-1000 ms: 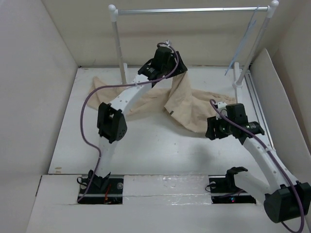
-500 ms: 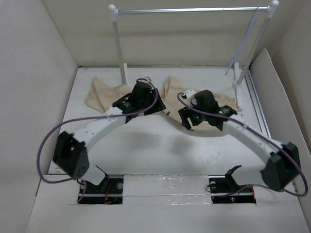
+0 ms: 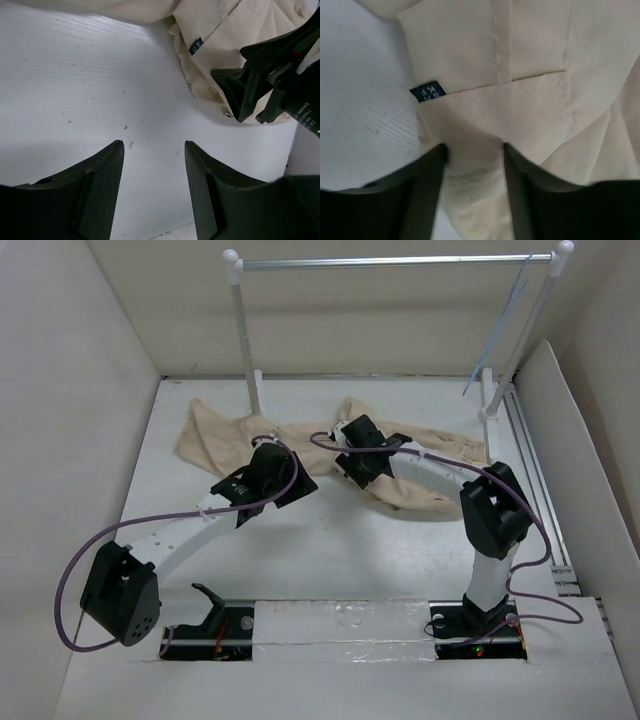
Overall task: Place the trousers on the hanger
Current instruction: Flatten out the trousers at the center of the board.
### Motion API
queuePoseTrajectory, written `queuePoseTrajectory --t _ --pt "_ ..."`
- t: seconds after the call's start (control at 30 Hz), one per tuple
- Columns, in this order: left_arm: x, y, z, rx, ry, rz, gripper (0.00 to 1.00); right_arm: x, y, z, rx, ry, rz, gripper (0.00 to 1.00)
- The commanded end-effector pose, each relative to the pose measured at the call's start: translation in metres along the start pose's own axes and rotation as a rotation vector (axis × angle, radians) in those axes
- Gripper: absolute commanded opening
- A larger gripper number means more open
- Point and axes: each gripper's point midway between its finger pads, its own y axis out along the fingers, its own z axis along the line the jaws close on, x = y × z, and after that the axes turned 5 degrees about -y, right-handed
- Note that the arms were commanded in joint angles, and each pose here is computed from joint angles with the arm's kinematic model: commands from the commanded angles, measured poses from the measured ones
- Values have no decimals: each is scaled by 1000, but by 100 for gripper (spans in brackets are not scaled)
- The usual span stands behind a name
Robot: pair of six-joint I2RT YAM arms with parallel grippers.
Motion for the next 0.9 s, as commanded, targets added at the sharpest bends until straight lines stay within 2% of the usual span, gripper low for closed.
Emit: queuePoseTrajectory --t 0.0,0.07,0.1,0.13,0.27,0.33,0.4,0.43,0.47,0.5,0.57,0.63,0.7,0.73,0.83,0.87 --pt "27 3 6 26 -10 -101 47 23 -2 -23 -86 -1 -28 47" --pt "38 6 13 48 -9 -128 47 22 0 -28 -93 13 -23 22" --pt "39 14 20 73 -8 -122 48 22 -1 -33 -104 22 -21 14" --pt "48 18 21 72 -14 -131 48 23 -2 -35 -112 27 -25 0" --pt "49 35 13 58 1 -83 48 10 -19 -63 -128 143 -50 0" --pt "45 40 1 34 30 -70 47 3 -52 -102 -162 306 -143 0" --pt "27 42 -29 -20 118 -35 46 -26 -56 -106 -114 391 -171 0" --pt "26 42 -47 -46 145 -31 46 -33 -67 -131 -139 466 -234 0" --pt "17 45 -55 -46 169 -7 46 -43 -61 -122 -64 484 -238 0" --pt "-9 58 -56 -18 209 51 46 -49 -59 -126 -49 506 -235 1" --pt "-25 65 -69 -9 231 82 47 -67 -47 -127 -7 547 -172 11" --pt "-51 77 -79 -9 240 129 47 -65 -46 -129 -3 540 -157 29" --pt "-66 88 -79 8 237 157 48 -65 -51 -136 -24 548 -159 41" --pt "-71 90 -84 10 240 152 48 -63 -54 -139 -33 550 -169 53" --pt "-87 104 -82 37 240 178 48 -59 -67 -143 -50 553 -190 70" --pt "-92 106 -81 51 247 183 48 -56 -76 -146 -64 548 -206 72"
